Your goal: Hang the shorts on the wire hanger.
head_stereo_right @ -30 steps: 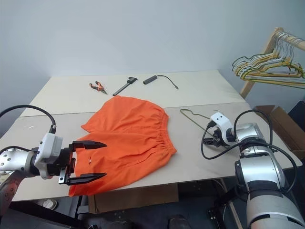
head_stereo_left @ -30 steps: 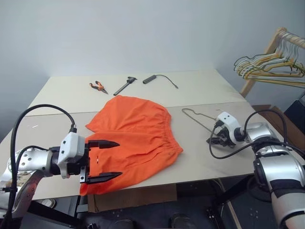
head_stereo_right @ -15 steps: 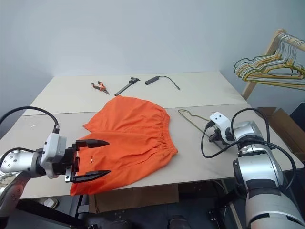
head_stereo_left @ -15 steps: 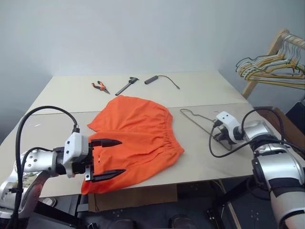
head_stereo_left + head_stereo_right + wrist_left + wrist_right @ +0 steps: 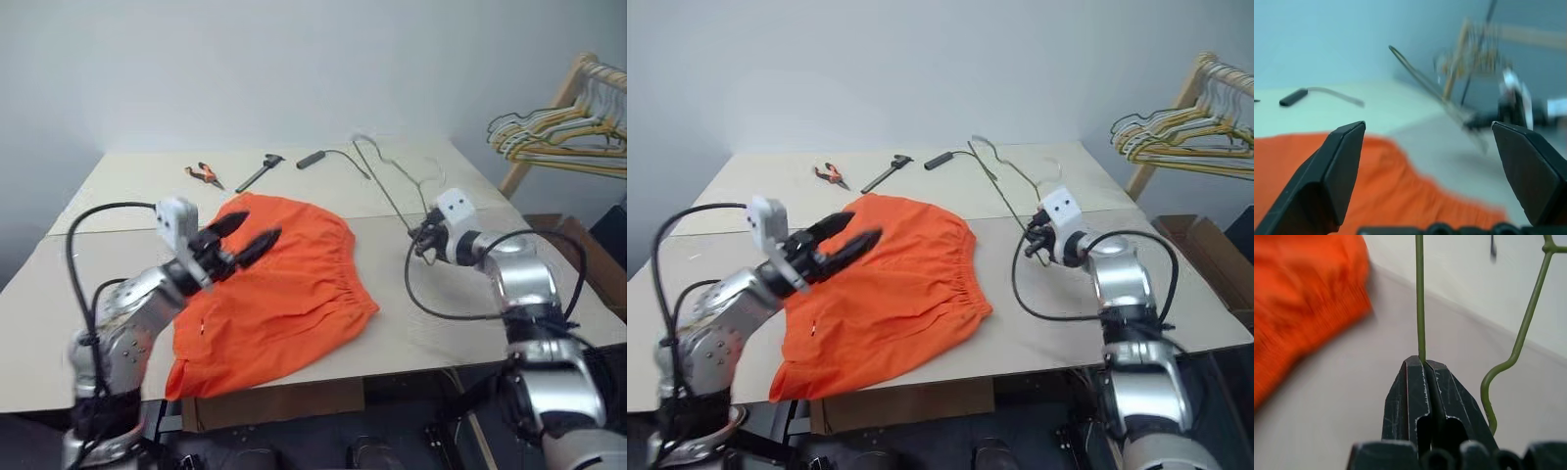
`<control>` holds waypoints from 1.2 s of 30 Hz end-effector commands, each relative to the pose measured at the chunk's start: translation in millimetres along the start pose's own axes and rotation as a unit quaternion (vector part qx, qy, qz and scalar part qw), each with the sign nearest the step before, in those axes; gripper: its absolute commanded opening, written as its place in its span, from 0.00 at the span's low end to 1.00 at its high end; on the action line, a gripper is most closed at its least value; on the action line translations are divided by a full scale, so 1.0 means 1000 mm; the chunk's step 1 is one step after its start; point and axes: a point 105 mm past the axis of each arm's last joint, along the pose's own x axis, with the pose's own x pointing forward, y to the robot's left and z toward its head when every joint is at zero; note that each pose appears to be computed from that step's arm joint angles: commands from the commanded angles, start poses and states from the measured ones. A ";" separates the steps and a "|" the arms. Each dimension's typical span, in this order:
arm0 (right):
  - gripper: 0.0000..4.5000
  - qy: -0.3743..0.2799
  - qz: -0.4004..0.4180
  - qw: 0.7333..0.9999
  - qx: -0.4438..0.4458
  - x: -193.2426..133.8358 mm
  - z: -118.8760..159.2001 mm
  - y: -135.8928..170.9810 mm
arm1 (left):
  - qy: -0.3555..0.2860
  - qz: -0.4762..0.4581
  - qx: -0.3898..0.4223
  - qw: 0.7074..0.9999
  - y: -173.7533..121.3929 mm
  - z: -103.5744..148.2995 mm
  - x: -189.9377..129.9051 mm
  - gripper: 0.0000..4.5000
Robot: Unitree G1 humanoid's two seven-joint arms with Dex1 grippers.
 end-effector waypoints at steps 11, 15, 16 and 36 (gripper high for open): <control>0.00 -0.204 0.001 0.976 -0.077 -0.021 0.074 0.094 | -0.105 0.034 -0.118 0.987 -0.006 0.033 0.042 1.00; 0.00 -0.218 0.030 0.970 -0.105 -0.024 0.074 0.109 | -0.108 0.021 -0.108 0.988 -0.007 0.037 0.043 1.00; 0.00 -0.222 0.039 0.968 -0.114 -0.025 0.074 0.114 | -0.109 0.017 -0.109 0.988 -0.008 0.038 0.042 1.00; 0.00 -0.226 0.038 0.961 -0.154 -0.020 0.072 0.122 | -0.097 0.041 -0.085 0.991 -0.005 0.027 0.048 0.01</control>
